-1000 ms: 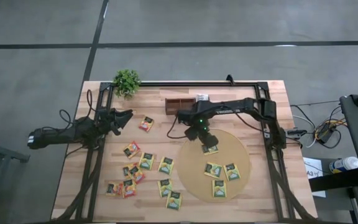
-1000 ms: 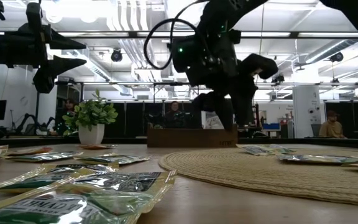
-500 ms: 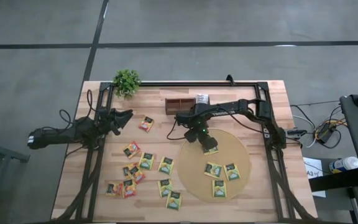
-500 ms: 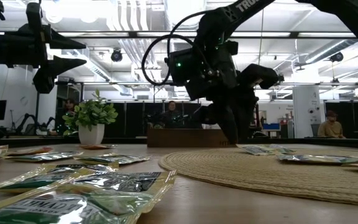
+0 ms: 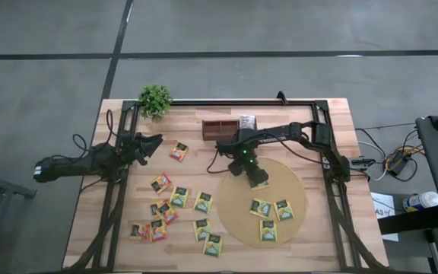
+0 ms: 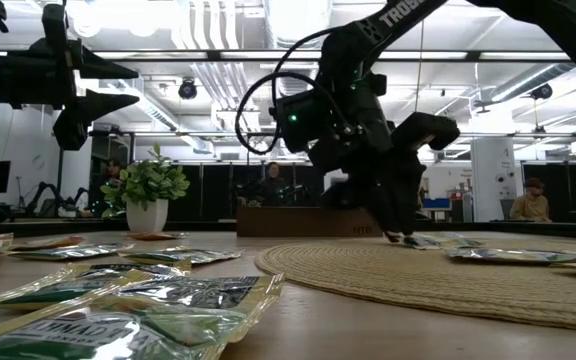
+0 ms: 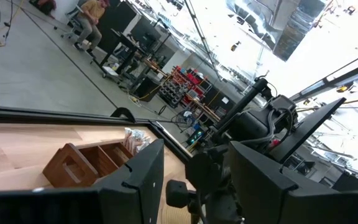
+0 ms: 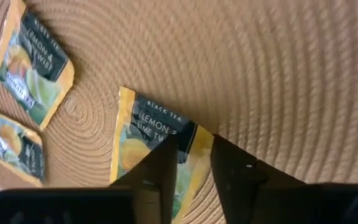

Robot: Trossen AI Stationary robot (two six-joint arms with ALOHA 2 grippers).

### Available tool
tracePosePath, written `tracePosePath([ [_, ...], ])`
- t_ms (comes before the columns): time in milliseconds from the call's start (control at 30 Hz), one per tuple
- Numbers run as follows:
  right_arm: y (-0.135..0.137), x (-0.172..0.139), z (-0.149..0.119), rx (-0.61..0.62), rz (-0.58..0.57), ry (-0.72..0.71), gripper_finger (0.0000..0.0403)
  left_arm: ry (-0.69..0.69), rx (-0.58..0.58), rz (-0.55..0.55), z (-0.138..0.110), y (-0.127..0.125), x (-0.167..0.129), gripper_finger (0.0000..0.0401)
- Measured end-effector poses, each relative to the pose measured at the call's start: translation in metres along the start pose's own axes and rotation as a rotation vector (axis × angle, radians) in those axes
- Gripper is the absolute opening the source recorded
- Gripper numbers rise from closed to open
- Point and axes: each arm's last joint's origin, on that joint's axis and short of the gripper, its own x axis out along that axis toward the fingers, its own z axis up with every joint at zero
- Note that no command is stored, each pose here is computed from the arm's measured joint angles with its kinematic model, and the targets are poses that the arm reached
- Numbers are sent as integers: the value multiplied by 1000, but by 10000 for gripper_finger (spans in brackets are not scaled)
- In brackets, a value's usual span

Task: Pick & Place Tea
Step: Put the yellow tea bag into the middle section of the wooden organizer

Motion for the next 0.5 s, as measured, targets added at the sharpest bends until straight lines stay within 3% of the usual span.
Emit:
tracePosePath([
  [167,3,-2,-1,-1,5,11,19,0,0,0,0,0,0,174],
  [367,10,-22,-1,26,-29,-41,8,0,11,0,0,0,0,174],
  [500,11,-44,-2,77,-97,-157,8,1,11,0,0,0,0,174],
])
